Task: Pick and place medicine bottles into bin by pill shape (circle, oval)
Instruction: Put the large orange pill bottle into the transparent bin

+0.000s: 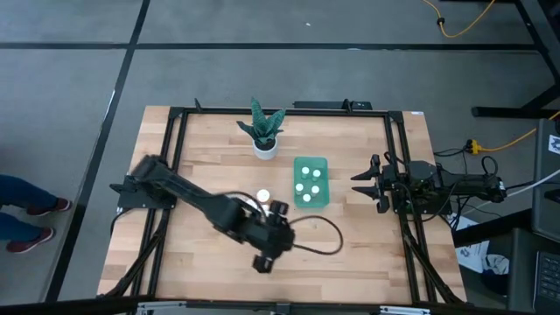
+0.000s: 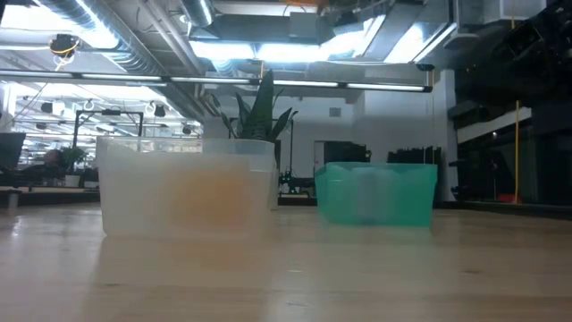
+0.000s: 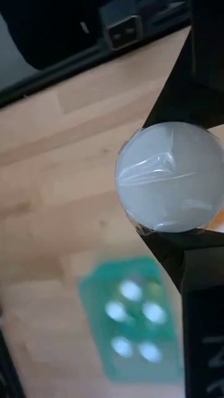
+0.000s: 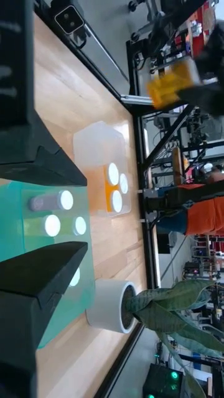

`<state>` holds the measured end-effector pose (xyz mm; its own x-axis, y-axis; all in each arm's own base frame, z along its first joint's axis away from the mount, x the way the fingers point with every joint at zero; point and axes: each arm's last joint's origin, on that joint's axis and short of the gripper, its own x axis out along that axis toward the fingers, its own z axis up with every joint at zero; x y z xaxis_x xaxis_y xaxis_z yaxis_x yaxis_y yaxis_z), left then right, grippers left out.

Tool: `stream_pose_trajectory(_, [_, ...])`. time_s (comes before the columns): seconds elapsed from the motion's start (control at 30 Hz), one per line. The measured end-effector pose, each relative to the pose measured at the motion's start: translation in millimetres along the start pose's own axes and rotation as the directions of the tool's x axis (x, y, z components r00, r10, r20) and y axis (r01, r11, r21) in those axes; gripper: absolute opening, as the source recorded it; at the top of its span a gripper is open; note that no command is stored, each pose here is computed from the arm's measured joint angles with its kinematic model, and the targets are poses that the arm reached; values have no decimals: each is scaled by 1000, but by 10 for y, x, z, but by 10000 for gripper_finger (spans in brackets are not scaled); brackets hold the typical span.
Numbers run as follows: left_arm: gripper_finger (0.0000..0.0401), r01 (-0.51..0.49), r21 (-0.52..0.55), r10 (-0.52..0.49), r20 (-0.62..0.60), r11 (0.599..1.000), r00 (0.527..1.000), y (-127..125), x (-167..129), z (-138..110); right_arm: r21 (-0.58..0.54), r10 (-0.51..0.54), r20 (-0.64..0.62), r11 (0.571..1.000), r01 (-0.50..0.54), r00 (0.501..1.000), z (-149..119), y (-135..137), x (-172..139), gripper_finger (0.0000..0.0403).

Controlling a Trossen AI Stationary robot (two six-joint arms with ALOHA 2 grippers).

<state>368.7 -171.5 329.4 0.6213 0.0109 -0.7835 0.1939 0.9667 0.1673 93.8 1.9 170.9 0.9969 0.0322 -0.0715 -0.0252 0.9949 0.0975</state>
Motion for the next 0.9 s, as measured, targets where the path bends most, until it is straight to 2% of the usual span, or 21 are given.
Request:
stream_pose_trajectory(0.13, [187, -10, -30, 9, -30, 999, 1000, 73, -304, -157, 0, 1, -2, 1000, -1, 1000, -1, 0, 0, 156])
stream_pose_trajectory(0.23, [187, -23, -91, 18, -48, 996, 999, 112, -332, -377, 0, 1, -2, 1000, -1, 1000, -2, 0, 0, 156])
stream_pose_trajectory(0.5, [187, -22, -235, 33, 44, 972, 998, 136, 90, -1047, 0, 1, -2, 1000, -1, 1000, -2, 0, 0, 156])
stream_pose_trajectory(0.67, [187, -26, -302, 32, 15, 953, 999, 97, 350, -1387, 0, 1, -2, 1000, -1, 1000, -2, 0, 0, 156])
stream_pose_trajectory(0.77, [187, -35, -341, 37, 0, 939, 999, 91, 455, -1549, 0, 1, -2, 1000, -1, 1000, -2, 0, 0, 156])
stream_pose_trajectory(0.9, [187, -40, -376, 46, 7, 926, 999, 90, 523, -1642, 0, 1, -2, 1000, -1, 1000, -2, 0, 0, 156])
